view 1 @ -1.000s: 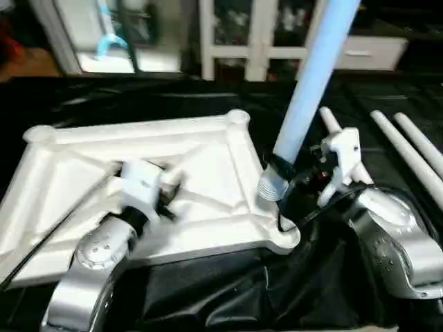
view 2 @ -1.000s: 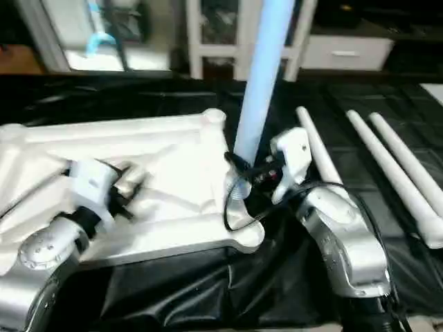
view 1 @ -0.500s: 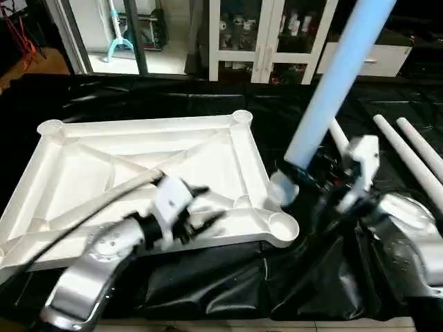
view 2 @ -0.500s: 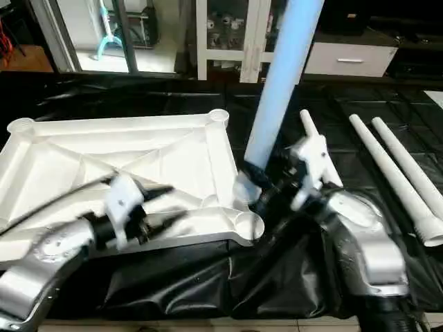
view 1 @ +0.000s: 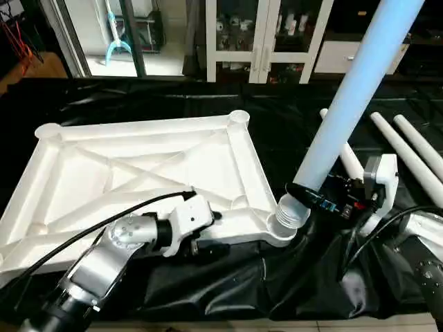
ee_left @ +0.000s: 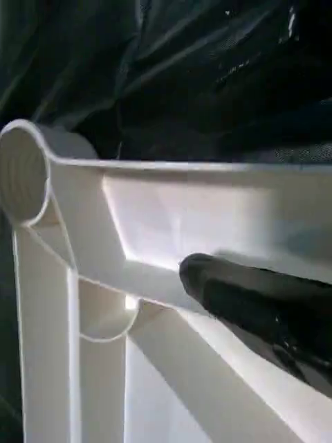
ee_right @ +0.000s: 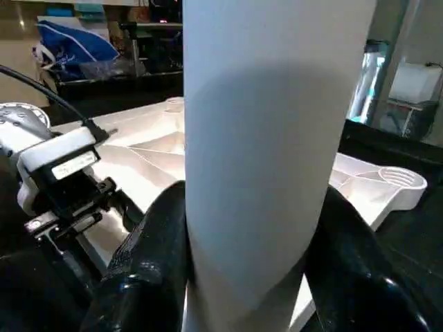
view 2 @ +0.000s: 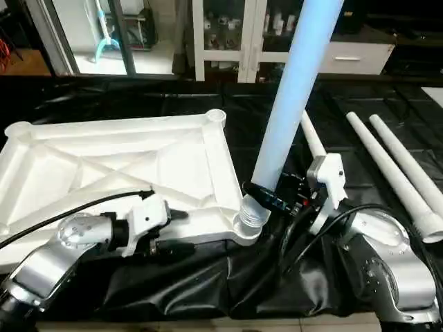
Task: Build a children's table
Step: Insert table leg to table base
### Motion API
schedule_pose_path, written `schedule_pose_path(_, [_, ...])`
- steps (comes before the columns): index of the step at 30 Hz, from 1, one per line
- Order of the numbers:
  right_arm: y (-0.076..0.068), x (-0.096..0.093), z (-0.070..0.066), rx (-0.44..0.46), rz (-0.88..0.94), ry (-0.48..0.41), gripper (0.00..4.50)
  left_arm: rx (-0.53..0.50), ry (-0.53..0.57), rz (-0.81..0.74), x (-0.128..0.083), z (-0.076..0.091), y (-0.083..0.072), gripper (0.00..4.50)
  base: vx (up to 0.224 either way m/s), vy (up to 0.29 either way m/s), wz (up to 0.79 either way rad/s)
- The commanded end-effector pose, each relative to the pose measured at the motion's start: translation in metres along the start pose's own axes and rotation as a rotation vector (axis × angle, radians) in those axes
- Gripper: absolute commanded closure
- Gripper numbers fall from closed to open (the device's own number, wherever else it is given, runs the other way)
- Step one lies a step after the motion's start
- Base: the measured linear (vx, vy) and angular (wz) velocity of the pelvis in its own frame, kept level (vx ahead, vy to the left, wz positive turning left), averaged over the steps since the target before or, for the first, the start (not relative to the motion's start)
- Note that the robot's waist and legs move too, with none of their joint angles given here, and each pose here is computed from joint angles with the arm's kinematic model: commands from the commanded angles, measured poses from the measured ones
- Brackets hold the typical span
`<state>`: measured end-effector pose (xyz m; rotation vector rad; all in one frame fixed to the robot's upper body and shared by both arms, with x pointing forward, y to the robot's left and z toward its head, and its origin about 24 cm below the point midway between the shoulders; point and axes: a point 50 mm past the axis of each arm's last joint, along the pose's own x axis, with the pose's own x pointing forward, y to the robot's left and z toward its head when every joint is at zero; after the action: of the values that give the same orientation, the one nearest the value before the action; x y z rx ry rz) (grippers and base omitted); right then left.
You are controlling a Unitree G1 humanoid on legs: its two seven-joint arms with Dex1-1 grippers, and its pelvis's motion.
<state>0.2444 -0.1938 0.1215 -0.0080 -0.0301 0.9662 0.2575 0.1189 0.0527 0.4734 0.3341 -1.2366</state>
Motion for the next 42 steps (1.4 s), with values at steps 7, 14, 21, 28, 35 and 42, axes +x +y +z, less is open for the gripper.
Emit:
schedule_pose_path(7, [0.002,-0.001,0.007,-0.037,-0.014,-0.015,2.66,0.032,0.001,-0.069,0.001,0.005,0.001,2.13,0.000,0.000,0.00])
schedule_pose_path(14, [0.002,-0.001,0.009,-0.039,-0.010,-0.014,2.66,0.040,0.050,-0.101,-0.005,-0.004,0.000,2.84,0.000,0.000,0.00])
schedule_pose_path(21, [0.001,0.001,0.010,-0.040,0.005,-0.012,2.66,0.049,0.064,-0.092,-0.008,-0.006,0.001,3.37,0.000,0.000,0.00])
schedule_pose_path(28, [-0.001,0.004,0.011,-0.044,0.007,-0.012,2.66,0.049,0.073,-0.097,-0.008,-0.008,0.000,3.86,0.000,0.000,0.00])
schedule_pose_path(35, [-0.002,0.007,0.013,-0.050,0.002,-0.020,2.66,0.072,0.107,-0.096,-0.009,-0.012,-0.002,4.29,0.000,0.000,0.00])
schedule_pose_path(42, [-0.007,0.014,0.014,-0.034,-0.033,-0.042,2.66,0.086,0.152,-0.060,-0.015,-0.020,0.003,4.40,0.000,0.000,0.00])
